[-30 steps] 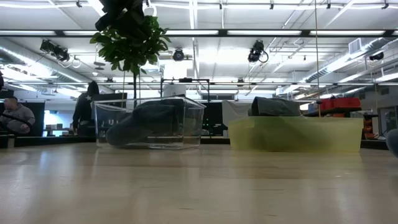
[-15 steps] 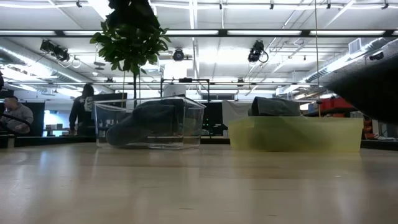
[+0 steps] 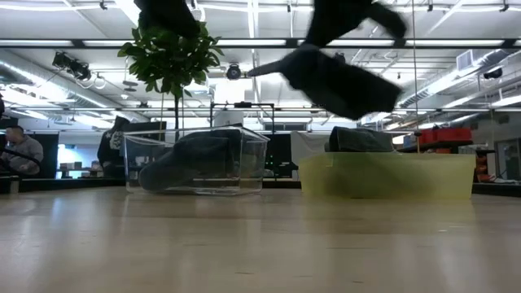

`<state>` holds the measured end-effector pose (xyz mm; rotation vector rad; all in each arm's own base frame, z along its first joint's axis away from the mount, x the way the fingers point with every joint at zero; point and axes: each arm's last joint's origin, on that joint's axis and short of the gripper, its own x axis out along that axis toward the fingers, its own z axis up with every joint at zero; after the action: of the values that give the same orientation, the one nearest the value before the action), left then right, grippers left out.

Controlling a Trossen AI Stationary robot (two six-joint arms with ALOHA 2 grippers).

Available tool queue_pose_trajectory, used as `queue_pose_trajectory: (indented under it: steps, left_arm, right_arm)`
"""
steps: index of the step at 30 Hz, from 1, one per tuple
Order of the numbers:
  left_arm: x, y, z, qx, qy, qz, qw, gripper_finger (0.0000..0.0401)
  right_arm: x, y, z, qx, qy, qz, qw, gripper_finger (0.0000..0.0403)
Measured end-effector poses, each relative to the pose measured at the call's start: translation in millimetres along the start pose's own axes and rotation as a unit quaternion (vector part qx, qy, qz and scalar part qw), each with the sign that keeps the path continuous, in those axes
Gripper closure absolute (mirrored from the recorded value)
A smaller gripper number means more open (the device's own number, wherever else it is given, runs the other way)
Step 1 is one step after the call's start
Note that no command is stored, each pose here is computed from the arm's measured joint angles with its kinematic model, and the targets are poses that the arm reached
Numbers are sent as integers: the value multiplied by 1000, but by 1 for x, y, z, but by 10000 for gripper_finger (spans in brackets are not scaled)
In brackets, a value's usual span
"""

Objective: Pick & Place hat
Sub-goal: Put the blue cap into the transparent bin

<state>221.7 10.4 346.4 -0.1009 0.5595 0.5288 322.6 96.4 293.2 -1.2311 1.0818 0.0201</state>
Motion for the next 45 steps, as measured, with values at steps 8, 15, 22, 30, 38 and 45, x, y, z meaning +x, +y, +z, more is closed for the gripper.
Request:
queue_pose_trajectory:
  steps: [8, 15, 22, 30, 38, 45]
  left_arm:
    - [-16, 6, 0, 8, -17, 11, 1000, 273]
    - [-17, 8, -2, 13, -8, 14, 1000, 273]
    - [-17, 8, -3, 13, -5, 15, 1000, 273]
    - [-16, 9, -6, 7, 10, 20, 1000, 273]
    - [-4, 8, -9, 6, 37, 42, 998, 273]
    - [12, 7, -13, 4, 69, 62, 996, 273]
  right_arm:
    - [56, -76, -34, -90, -146, -66, 983, 402]
    - [83, -106, -62, -104, -281, -96, 949, 403]
    - [149, -102, -61, -123, -272, -101, 949, 403]
    - [203, -78, -48, -191, -257, -90, 943, 403]
    - [211, -73, -33, -206, -282, -121, 929, 403]
    - [208, -81, -31, -146, -285, -149, 936, 397]
